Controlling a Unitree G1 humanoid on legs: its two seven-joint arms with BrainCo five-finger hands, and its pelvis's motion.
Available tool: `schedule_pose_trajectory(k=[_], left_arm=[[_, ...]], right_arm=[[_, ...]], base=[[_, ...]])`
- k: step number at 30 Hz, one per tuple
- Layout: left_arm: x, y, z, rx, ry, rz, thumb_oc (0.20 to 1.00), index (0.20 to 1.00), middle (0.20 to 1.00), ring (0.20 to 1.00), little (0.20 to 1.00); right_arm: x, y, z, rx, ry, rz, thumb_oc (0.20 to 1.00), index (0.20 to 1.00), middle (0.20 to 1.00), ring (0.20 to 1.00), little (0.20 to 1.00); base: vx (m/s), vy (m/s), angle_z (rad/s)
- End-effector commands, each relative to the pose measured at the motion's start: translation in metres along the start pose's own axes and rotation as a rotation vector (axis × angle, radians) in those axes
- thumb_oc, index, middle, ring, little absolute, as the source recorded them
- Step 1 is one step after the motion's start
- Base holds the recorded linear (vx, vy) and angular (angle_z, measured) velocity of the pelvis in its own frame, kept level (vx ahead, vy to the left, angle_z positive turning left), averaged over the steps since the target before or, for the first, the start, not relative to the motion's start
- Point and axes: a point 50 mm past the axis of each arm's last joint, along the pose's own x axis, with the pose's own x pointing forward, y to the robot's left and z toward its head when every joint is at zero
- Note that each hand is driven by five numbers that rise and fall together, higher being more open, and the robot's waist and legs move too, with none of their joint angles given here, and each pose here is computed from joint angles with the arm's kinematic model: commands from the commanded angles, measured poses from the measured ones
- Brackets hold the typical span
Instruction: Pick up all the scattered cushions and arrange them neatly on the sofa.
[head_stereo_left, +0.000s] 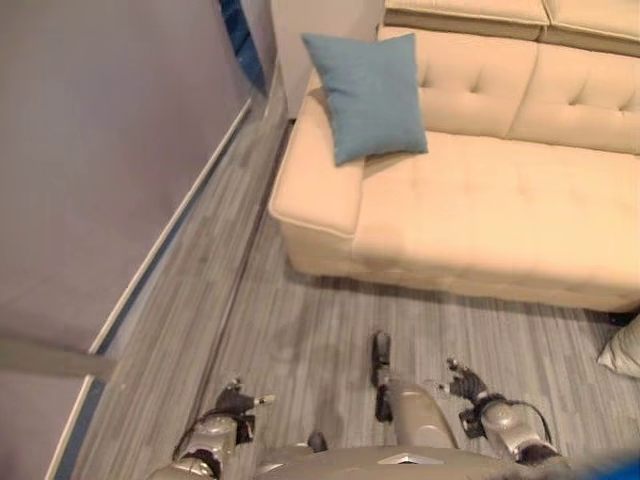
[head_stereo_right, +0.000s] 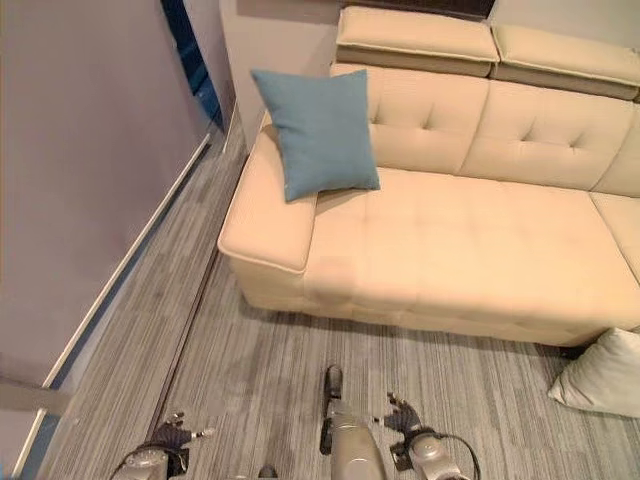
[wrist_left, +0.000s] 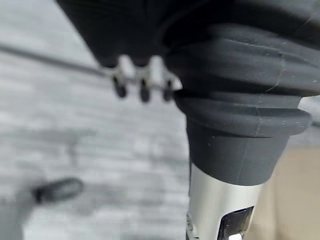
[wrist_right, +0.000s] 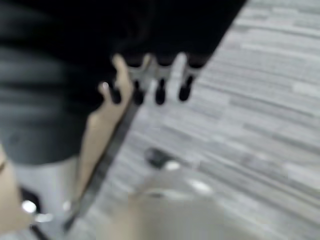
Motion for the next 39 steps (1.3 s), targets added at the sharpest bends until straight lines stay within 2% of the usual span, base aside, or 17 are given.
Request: schedule_pose_trajectory(k=[1,8,19,25,33,39], left_arm=[[0.004,0.006,0.03,0.027,-0.104,-0.006,1.0,1.0,1.0,1.0,1.0],[0.005,0.0,0.046,-0.009,-0.146,-0.019,1.0,1.0,1.0,1.0,1.0],[0.002,0.01,0.01,-0.025,-0.039,0.018,1.0,1.0,1.0,1.0,1.0],[0.003,0.027,0.026,-0.037,-0.087,0.078,1.0,1.0,1.0,1.0,1.0],[0.004,0.029,0.05,-0.042,-0.178,0.078,1.0,1.0,1.0,1.0,1.0],[0.003,0.017,0.053,-0.044,-0.213,0.052,1.0,1.0,1.0,1.0,1.0]], right_arm=[[0.005,-0.017,0.025,-0.006,-0.085,-0.033,1.0,1.0,1.0,1.0,1.0],[0.004,-0.019,0.017,0.056,-0.057,-0.054,1.0,1.0,1.0,1.0,1.0],[0.005,-0.014,0.026,0.039,-0.097,-0.047,1.0,1.0,1.0,1.0,1.0],[0.008,-0.012,0.062,0.02,-0.217,-0.034,1.0,1.0,1.0,1.0,1.0],[0.007,-0.015,0.068,0.013,-0.244,-0.042,1.0,1.0,1.0,1.0,1.0],[0.004,-0.022,0.061,0.002,-0.24,-0.064,1.0,1.0,1.0,1.0,1.0]], base=[[0.28,-0.198,0.31],[0.23,-0.147,0.12],[0.27,0.109,-0.31],[0.13,0.149,-0.44],[0.13,-0.029,-0.06],[0.07,-0.089,0.1]])
